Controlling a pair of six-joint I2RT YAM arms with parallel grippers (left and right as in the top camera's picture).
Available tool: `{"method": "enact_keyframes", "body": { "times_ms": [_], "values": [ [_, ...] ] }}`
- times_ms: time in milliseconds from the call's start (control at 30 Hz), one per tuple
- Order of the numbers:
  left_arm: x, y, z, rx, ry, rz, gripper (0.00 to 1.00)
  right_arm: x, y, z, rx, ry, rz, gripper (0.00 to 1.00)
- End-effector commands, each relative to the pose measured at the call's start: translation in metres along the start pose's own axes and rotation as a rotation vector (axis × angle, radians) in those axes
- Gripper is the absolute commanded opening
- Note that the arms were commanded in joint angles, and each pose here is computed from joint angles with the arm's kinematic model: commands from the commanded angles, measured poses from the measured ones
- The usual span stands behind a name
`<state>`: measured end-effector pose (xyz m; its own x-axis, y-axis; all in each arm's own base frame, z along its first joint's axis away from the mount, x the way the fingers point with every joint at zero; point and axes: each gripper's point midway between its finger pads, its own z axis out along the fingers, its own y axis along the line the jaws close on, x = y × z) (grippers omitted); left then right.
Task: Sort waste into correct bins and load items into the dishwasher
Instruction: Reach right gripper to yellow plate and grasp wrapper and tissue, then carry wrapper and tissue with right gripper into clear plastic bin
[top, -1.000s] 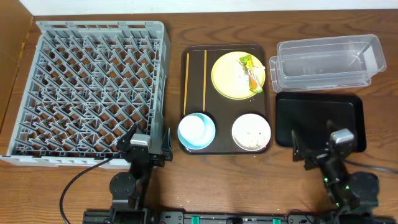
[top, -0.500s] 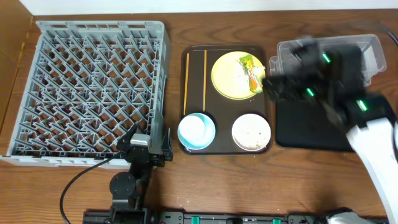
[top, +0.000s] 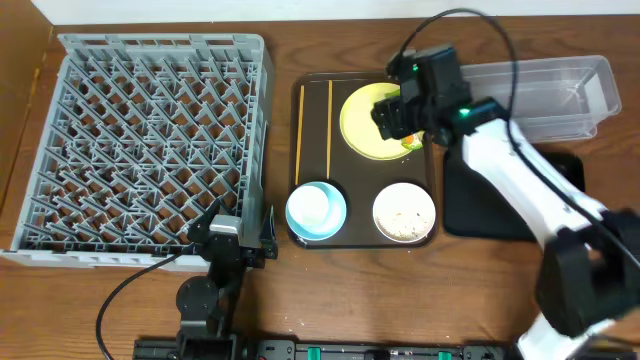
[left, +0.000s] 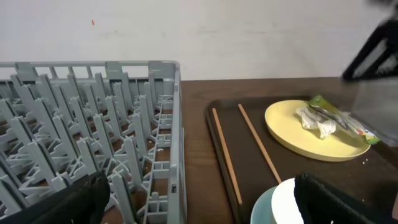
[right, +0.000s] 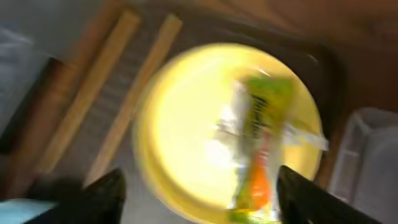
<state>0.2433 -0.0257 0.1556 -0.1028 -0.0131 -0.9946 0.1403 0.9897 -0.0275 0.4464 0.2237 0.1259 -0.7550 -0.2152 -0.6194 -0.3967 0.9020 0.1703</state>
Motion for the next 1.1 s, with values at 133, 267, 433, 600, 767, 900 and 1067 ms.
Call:
{"method": "enact_keyframes", "body": {
  "times_ms": [133,267,433,600,767,900,1067],
  "values": [
    [0.016,-0.001,0.001,0.008,0.041,-0.01,0.95,0.039,-0.049,0.061,0.242,0.1,0.057,0.52],
    [0.016,-0.001,0.001,0.008,0.041,-0.01,0.95,0.048,-0.05,0.07,0.242,0.121,0.07,0.08],
    [0.016,-0.001,0.001,0.008,0.041,-0.01,0.95,0.019,-0.038,0.042,0.195,0.043,0.073,0.03],
    [0.016,-0.001,0.001,0.008,0.041,-0.01,0.95,-0.025,-0.037,-0.014,0.204,-0.101,0.102,0.01],
    [0.016,-0.001,0.001,0.008,0.041,-0.01,0.95,-0.036,-0.085,-0.052,0.378,-0.217,0.438,0.01],
    [0.016,-0.001,0.001,0.008,0.041,-0.01,0.95,-0.02,-0.134,-0.06,0.472,-0.248,0.739,0.01],
    [0.016,-0.001,0.001,0.008,0.041,-0.01,0.95,0.009,-0.193,-0.052,0.555,-0.235,0.977,0.01]
  ]
}}
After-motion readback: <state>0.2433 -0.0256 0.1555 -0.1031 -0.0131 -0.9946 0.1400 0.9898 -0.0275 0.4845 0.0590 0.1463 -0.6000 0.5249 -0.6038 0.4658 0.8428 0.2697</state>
